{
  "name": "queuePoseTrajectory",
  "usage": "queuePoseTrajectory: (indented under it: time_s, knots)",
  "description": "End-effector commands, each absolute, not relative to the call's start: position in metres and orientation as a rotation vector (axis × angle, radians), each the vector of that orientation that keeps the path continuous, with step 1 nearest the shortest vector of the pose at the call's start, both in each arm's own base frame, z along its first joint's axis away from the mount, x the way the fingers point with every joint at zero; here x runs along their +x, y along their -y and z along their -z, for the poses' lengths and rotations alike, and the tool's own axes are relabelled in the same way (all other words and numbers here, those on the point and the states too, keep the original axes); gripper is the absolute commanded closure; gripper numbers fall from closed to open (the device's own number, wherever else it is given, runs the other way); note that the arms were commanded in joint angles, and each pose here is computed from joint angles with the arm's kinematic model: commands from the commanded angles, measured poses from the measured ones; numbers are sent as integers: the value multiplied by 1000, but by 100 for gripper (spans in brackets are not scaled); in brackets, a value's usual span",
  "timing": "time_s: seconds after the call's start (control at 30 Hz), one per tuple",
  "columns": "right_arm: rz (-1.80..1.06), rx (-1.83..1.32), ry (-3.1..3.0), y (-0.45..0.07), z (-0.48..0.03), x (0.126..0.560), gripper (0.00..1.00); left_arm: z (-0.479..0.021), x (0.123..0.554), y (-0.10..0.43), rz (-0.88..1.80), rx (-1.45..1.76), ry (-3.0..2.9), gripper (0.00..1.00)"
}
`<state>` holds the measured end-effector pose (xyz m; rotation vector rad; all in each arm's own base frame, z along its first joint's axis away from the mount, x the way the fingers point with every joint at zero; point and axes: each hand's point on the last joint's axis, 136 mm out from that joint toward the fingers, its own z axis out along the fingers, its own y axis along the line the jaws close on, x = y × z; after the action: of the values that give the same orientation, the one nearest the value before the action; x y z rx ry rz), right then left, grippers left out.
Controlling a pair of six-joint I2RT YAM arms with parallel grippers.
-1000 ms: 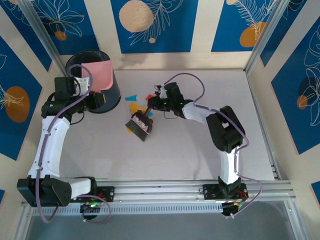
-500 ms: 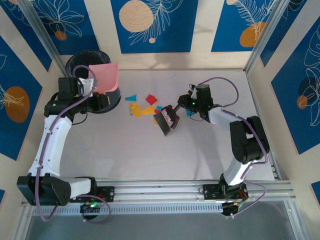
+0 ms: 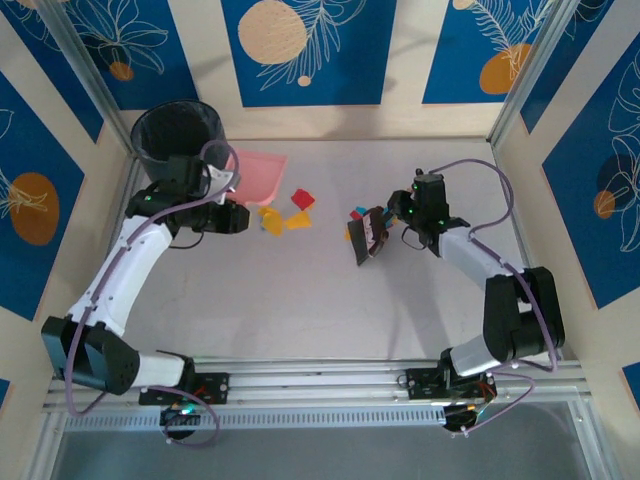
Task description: Sweep away the paper scraps from the table
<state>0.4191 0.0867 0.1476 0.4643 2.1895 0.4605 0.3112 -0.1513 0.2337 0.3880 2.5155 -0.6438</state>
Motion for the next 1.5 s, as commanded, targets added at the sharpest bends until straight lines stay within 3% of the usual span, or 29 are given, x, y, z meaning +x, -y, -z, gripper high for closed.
queuePoseTrajectory:
  time_s: [0.0, 0.17, 0.33, 1.0, 1.47]
  knots:
    - [-324, 442, -2237, -67, -132, 401, 100, -232, 308, 157, 570, 487, -2539, 100]
    - [-542, 274, -2070, -92, -184, 399, 100, -213, 301, 162, 474, 587, -2615, 100]
    - [-585, 217, -1988, -95, -216, 392, 100, -194, 290, 173, 457, 703, -2670, 100]
    - [-66, 240, -1891, 3, -240, 418, 100, -125, 252, 240, 487, 1207, -2823, 100]
    - [119, 21, -1905, -1, -242, 476, 100, -99, 254, 274, 599, 1335, -2892, 100]
